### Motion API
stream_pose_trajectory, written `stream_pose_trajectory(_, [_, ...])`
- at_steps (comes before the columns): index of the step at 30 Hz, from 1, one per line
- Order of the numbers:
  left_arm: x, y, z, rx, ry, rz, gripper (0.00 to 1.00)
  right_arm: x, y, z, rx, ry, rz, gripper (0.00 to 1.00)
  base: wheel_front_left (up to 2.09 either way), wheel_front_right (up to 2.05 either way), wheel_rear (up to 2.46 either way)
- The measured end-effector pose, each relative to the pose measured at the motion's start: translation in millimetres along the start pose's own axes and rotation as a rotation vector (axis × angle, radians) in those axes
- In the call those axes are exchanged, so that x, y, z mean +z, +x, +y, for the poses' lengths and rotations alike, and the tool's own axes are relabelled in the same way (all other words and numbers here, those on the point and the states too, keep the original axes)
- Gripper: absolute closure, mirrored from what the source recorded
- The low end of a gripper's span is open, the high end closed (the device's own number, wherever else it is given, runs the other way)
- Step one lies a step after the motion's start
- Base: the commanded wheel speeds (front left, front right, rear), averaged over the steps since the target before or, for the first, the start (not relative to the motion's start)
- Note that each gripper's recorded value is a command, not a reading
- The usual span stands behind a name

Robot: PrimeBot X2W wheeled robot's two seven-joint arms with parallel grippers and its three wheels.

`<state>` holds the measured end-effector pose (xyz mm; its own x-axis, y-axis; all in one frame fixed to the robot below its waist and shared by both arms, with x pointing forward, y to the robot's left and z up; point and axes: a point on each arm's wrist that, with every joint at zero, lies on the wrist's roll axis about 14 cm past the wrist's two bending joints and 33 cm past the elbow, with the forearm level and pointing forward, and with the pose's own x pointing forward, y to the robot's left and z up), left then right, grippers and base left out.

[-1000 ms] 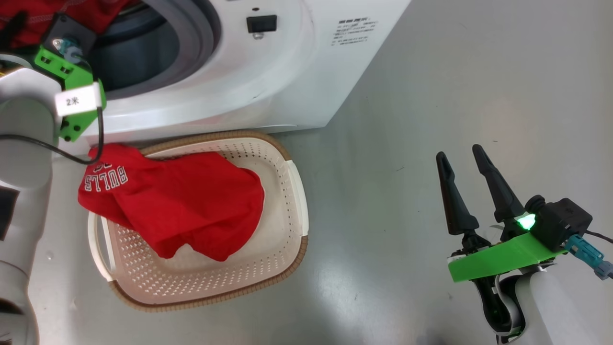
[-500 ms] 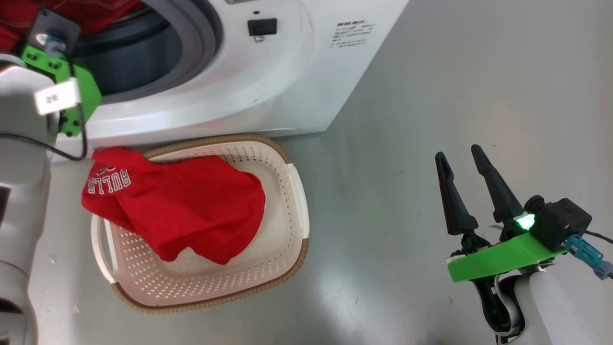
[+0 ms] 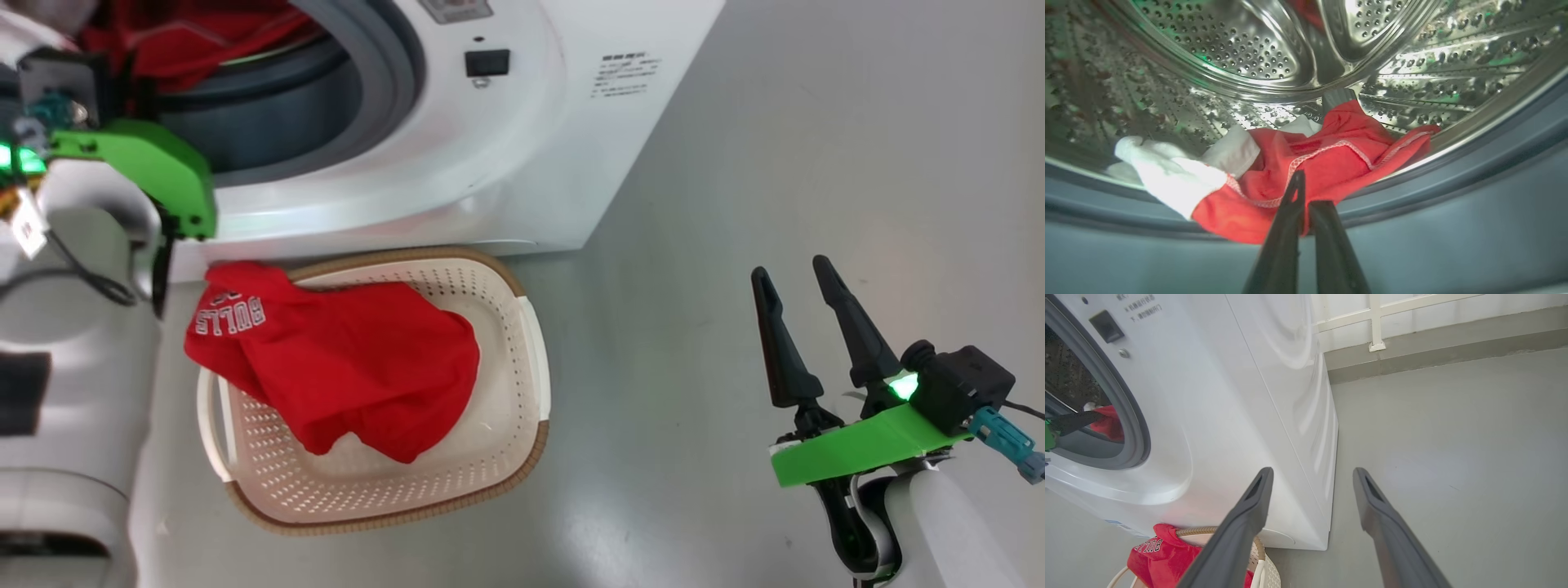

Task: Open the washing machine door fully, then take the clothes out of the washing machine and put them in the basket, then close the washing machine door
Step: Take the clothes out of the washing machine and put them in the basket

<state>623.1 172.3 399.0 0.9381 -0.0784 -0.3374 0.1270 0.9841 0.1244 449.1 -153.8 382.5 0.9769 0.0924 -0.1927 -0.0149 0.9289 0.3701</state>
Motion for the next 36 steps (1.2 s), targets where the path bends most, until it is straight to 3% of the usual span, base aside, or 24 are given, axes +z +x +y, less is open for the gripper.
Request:
stream_pose_trajectory(4, [14.0, -11.1, -2.0, 0.005, -0.126, -0.072, 1.00, 2.7, -2.9, 3.7, 0.012, -0.004, -0.003, 0.00, 0.00, 0.00, 0.00])
stream_pose_trajectory(11, [25.5, -46.4, -2.1, 0.016, -0.249, -0.178, 1.00, 5.0, -16.4, 8.9, 0.027, -0.011, 0.001, 0.00, 0.00, 0.00, 0.00])
stream_pose_trajectory(36, [48.1, -148.0, 30.5, 0.119, -0.389, -0.427, 1.00, 21.0, -37.5, 7.6, 0.033, -0.043, -0.027, 0.00, 0.00, 0.00, 0.00])
